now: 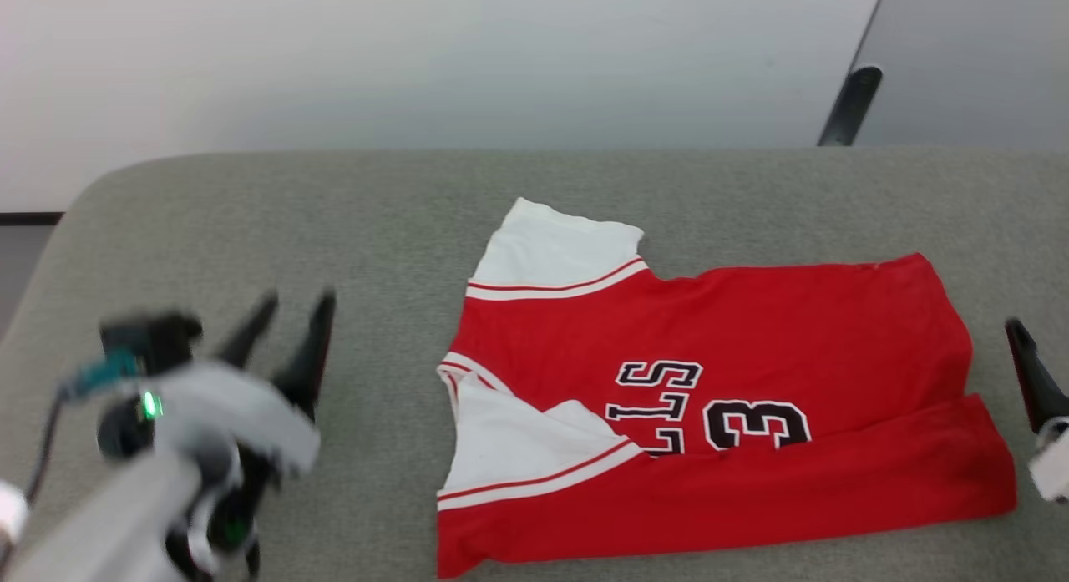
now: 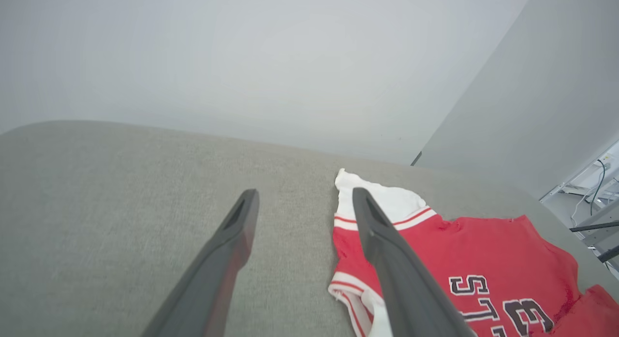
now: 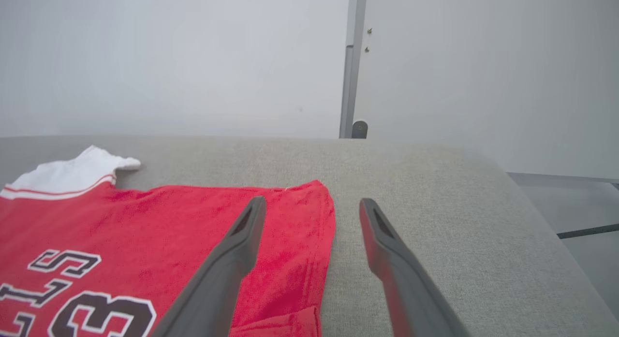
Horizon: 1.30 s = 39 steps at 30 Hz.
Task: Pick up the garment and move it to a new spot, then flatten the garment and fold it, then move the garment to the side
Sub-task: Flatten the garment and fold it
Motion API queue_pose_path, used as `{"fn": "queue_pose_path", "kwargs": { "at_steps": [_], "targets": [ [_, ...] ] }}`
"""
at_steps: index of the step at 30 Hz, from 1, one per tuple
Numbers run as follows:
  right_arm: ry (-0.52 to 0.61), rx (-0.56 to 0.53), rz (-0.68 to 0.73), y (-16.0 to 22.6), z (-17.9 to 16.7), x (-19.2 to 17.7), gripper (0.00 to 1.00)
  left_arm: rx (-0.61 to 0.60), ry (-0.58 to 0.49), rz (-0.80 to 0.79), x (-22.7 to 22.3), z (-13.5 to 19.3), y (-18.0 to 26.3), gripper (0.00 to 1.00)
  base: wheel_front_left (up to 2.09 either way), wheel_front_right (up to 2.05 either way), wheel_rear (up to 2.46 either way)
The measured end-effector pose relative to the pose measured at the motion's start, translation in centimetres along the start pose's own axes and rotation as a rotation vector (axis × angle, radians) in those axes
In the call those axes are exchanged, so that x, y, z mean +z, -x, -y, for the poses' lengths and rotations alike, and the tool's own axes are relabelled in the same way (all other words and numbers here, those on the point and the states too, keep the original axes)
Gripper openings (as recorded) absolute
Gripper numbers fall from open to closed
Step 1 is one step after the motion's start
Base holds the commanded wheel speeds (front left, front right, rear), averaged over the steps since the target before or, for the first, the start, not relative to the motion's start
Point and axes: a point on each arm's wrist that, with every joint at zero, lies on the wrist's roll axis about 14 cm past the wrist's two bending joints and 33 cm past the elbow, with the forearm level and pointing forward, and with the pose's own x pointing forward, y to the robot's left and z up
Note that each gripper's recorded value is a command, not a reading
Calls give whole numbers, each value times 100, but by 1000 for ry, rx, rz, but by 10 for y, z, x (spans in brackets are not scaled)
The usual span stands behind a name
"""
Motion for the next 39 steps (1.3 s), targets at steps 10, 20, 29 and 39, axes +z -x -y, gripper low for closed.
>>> {"fn": "queue_pose_path", "kwargs": {
  "at_steps": [10,20,29,39],
  "targets": [
    [-67,17,162,-3,-38,22,100,-127,-189,-19,58,24,-96,100,0,0,0],
    [-76,-51,125,0,-23,2,100,-217,-221,-367,-4,56,-183,100,0,0,0],
    [-60,-112,88,9,-5,-10,100,-219,-235,-779,-87,59,-198,100,0,0,0],
    [-69,-147,25,2,2,-35,100,-186,-232,-915,-137,39,-227,100,0,0,0]
  ]
}}
